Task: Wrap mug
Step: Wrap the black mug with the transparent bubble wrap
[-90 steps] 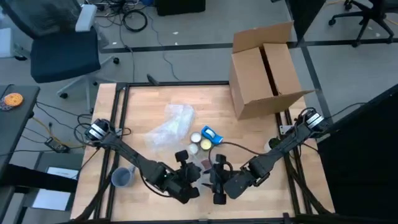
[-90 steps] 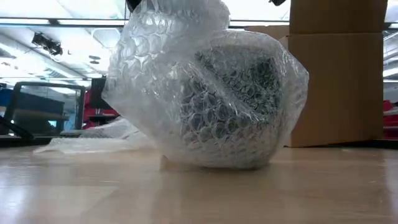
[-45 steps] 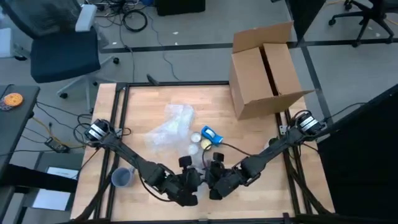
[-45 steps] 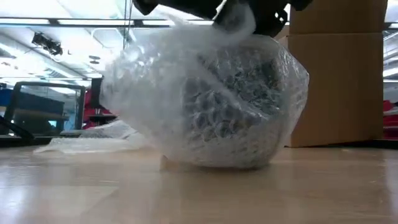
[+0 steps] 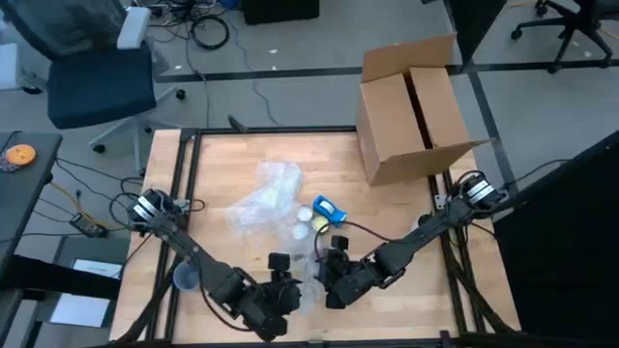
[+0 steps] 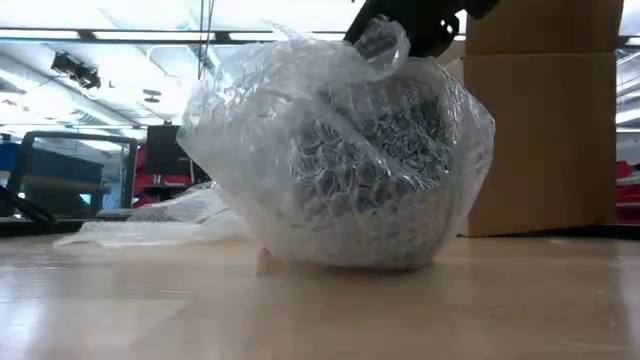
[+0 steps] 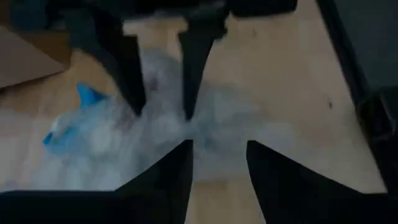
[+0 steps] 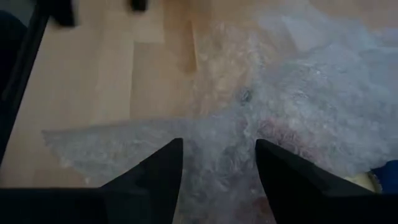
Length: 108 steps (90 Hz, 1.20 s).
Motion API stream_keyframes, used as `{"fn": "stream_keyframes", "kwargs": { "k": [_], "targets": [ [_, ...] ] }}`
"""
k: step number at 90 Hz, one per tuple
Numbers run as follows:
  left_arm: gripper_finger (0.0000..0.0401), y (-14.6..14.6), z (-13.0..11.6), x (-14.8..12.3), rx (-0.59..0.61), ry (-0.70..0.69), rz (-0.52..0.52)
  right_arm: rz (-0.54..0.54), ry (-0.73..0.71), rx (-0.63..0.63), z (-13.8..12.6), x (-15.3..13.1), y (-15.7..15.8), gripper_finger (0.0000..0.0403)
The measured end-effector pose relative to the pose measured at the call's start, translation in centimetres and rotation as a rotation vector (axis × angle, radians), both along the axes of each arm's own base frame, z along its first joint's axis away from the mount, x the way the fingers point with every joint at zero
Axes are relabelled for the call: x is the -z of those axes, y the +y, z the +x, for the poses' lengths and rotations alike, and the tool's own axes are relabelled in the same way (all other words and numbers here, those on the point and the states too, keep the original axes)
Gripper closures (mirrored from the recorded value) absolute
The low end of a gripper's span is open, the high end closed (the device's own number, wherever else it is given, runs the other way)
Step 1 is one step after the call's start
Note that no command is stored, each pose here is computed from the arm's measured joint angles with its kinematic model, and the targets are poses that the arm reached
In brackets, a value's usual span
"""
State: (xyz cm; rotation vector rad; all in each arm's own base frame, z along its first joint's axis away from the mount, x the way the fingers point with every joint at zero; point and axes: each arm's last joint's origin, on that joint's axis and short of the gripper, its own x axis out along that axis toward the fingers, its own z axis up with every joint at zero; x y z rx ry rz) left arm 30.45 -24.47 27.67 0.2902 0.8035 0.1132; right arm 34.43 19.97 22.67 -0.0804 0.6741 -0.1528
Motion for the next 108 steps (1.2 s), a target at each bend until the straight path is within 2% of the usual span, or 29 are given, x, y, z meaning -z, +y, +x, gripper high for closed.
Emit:
{"fn": "stream_keyframes", "kwargs": {
  "k": [16,30,42,62,70,84,99,108],
  "targets": [
    [0.0264,0.5,-1.5,0.7,-0.085,0.089,0.061,-0.008,0.008,0.003,0.3,-1.7,0.1,0.0232],
    [0.0264,1.2,-2.2,0.9,-0.162,0.125,0.083,-0.045,0.034,0.018,0.0,-1.6,-0.1,0.0256],
    [0.0264,1.6,-2.6,1.0,-0.215,0.133,0.100,-0.078,0.086,0.014,-0.3,-1.9,-0.2,0.0300],
    [0.0264,1.9,-2.8,0.9,-0.272,0.095,0.131,-0.124,0.071,-0.050,-1.2,-5.2,1.5,0.0395],
    [0.0264,1.8,-2.7,0.9,-0.264,0.067,0.146,-0.132,0.046,-0.092,-1.4,-6.0,2.4,0.0394],
    [0.0264,1.2,-3.0,0.5,-0.213,0.002,0.242,-0.148,-0.010,-0.166,-1.6,-6.6,3.7,0.0401],
    [0.0264,0.1,-3.7,-0.7,-0.172,-0.106,0.340,-0.133,-0.030,-0.183,-1.6,-6.8,4.0,0.0402],
    [0.0264,-0.1,-4.0,-0.8,-0.157,-0.120,0.381,-0.111,-0.034,-0.185,-1.5,-6.8,4.0,0.0402]
  ]
}}
